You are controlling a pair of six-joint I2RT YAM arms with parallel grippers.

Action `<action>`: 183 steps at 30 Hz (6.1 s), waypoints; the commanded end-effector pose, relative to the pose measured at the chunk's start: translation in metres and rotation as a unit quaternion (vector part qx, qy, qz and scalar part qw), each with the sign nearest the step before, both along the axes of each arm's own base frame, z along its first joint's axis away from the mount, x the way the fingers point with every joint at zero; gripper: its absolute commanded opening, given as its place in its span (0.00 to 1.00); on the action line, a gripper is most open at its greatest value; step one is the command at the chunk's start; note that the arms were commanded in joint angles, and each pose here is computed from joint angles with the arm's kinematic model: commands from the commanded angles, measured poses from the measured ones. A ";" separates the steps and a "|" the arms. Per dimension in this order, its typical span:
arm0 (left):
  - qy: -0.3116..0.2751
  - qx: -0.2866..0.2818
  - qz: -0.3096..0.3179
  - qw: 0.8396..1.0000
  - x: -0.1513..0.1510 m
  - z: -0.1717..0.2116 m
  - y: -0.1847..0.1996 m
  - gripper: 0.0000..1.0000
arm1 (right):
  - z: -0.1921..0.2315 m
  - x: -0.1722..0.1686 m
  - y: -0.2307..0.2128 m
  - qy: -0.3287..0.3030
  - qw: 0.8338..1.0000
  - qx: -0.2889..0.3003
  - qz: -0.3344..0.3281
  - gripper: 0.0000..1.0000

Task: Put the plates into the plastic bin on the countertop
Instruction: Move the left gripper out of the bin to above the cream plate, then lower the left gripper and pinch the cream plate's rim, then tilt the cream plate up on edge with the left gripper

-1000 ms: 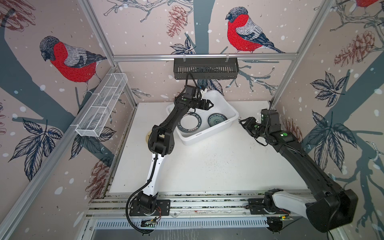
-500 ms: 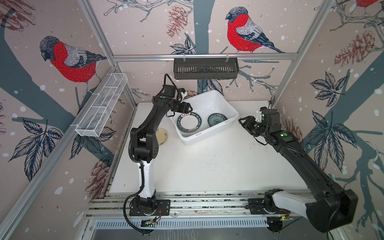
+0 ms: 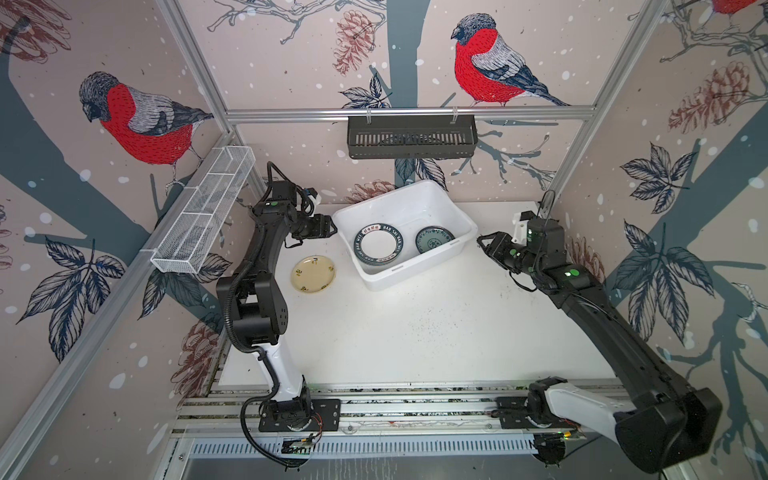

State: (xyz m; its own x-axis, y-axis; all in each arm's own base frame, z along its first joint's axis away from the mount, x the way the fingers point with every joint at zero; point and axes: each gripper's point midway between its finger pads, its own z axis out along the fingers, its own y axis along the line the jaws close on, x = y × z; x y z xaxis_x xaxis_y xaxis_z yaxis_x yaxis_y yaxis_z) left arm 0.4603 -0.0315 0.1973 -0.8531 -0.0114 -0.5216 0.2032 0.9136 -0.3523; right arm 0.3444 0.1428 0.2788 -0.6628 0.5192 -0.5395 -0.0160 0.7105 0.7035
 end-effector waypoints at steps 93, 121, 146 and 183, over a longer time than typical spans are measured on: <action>0.199 0.029 0.079 0.976 -0.054 -0.137 0.106 0.69 | -0.011 -0.004 0.030 -0.009 0.998 0.002 0.056 0.43; 0.198 -0.001 0.092 0.976 -0.058 -0.130 0.096 0.63 | -0.014 -0.010 0.025 -0.005 0.999 0.003 0.049 0.43; 0.240 0.029 0.143 0.960 -0.069 -0.154 0.115 0.62 | -0.020 -0.013 0.022 -0.002 0.999 0.003 0.045 0.43; 0.261 -0.086 0.132 0.952 -0.066 -0.171 0.082 0.28 | -0.008 0.008 0.035 0.011 0.999 -0.002 0.053 0.42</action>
State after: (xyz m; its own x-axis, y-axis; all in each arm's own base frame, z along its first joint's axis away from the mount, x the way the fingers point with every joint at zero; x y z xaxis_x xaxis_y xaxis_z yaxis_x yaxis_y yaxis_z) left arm 0.3943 0.0545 0.0254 -0.9530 -0.3028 -0.0092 -0.2651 0.8481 -0.4587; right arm 0.3506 0.1755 0.2674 -0.7283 0.4454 -0.5207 -0.0690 0.7083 0.7025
